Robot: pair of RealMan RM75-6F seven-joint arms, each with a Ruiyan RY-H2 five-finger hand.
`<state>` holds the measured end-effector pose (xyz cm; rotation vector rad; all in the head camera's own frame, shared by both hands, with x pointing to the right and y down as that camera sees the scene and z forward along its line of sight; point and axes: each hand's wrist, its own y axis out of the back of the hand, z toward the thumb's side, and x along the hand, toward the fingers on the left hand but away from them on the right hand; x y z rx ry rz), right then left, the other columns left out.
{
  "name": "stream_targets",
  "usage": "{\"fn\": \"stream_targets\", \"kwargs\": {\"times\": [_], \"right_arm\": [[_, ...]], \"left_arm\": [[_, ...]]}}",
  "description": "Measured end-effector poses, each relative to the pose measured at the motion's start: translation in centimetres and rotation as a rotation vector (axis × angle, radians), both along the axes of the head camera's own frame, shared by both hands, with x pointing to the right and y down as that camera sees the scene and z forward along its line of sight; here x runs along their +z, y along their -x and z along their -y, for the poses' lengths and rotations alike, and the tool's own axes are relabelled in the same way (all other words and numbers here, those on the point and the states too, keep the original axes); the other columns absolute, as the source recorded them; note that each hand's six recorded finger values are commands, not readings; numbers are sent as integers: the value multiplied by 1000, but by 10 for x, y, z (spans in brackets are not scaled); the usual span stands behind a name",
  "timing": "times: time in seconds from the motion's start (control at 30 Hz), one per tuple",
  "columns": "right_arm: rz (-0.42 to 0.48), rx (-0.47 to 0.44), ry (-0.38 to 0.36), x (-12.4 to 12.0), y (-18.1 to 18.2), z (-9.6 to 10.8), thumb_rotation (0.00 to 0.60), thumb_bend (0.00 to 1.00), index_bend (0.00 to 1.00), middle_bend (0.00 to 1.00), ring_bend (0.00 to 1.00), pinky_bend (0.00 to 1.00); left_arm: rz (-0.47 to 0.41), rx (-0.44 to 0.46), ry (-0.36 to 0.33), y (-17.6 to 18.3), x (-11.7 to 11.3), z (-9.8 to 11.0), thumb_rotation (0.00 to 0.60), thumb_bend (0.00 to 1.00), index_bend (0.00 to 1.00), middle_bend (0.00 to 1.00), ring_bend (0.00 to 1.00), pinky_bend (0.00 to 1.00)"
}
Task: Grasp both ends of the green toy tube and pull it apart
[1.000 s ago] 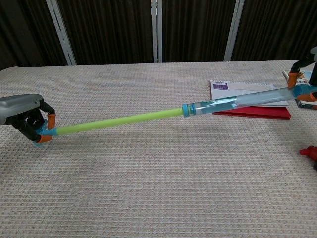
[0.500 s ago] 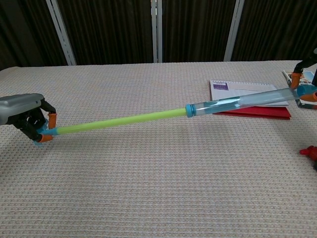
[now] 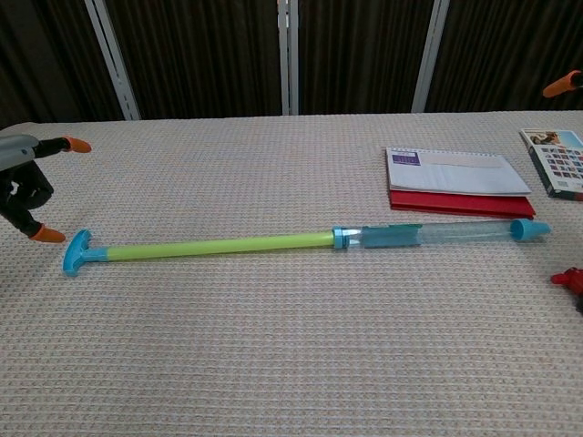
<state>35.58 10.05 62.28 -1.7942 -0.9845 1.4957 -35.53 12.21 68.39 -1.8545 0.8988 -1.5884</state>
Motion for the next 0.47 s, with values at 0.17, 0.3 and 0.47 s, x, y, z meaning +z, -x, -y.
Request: {"fn": "stream_targets", "kwargs": {"times": [0.17,0.3,0.47], "right_arm": [[47,17,-74,-25,-15,-12,600,0,39,549,622,592],[58,12,-101,-43,-31,-31,600,0,0,102,121,111],[30,-19,-184,-66,-49,-59,600,0,0,0,0,0]], "left_arm": [[0,-21,-68,22,-29,-4,600,18,0,401,479,601],[21,-34,-139,44,-55,-18,600,0,0,6,18,70],[40,-58,-223,73,-91,-49,600,0,0,0,0,0]]}}
